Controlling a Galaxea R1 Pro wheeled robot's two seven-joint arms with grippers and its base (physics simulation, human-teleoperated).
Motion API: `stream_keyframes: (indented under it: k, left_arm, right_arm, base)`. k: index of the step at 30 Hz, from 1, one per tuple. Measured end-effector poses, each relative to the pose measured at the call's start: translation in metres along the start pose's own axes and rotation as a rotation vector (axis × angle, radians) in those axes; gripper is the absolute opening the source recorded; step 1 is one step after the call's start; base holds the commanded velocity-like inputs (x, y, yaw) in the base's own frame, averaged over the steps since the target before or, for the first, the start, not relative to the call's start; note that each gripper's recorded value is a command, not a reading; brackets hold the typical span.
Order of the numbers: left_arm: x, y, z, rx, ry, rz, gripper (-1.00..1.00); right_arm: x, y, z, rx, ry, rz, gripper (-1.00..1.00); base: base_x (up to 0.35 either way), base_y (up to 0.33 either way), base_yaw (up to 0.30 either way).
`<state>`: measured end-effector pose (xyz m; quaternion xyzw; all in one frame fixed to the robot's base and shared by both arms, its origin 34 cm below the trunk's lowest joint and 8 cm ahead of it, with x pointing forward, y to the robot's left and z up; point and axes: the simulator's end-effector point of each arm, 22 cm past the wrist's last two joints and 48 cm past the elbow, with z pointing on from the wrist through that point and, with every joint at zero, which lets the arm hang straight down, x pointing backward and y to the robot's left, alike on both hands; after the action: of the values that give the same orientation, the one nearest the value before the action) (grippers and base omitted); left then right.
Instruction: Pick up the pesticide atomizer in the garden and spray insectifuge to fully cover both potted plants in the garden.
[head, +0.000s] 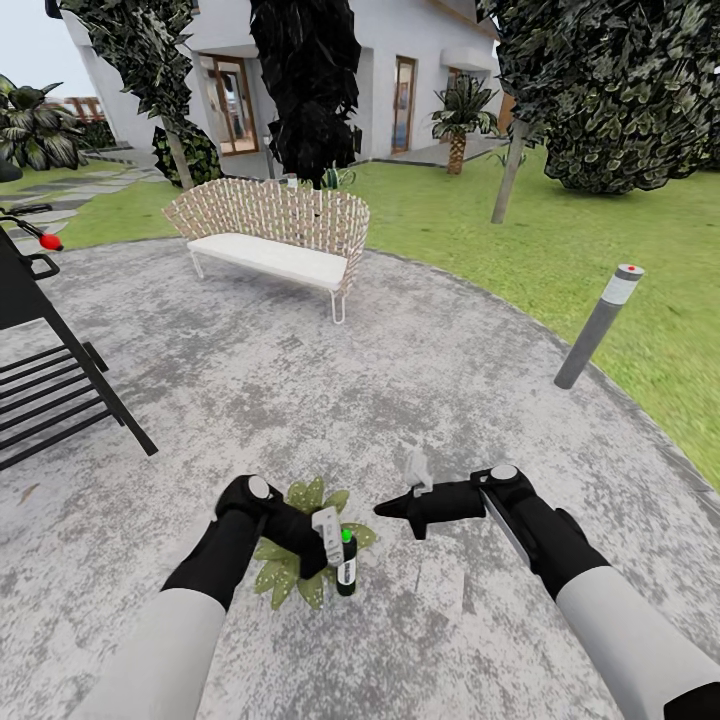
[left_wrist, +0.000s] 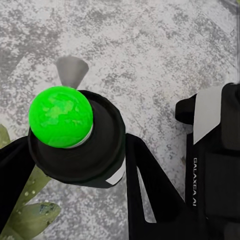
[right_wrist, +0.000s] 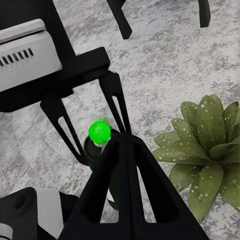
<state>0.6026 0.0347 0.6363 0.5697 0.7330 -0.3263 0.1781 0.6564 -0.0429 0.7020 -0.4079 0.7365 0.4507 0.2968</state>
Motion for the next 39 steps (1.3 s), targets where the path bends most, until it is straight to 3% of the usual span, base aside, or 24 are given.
stream_keyframes:
  k: [9, 16, 39]
  left_arm:
    - [-0.008, -0.002, 0.003, 0.003, -0.011, 0.006, -1.00]
    - [-0.015, 0.004, -0.005, -0.026, -0.020, 0.026, -1.00]
    - [-0.017, 0.006, -0.007, -0.033, -0.022, 0.029, -1.00]
  right_arm:
    - [-0.004, 0.004, 0.006, -0.011, -0.008, -0.002, -1.00]
    - [-0.004, 0.004, 0.006, -0.011, -0.008, -0.001, -1.00]
    - [-0.004, 0.004, 0.006, -0.011, -0.007, -0.002, -1.00]
  base:
    - [0.000, 0.000, 0.000]
    - [0.000, 0.000, 0.000]
    - [0.000, 0.000, 0.000]
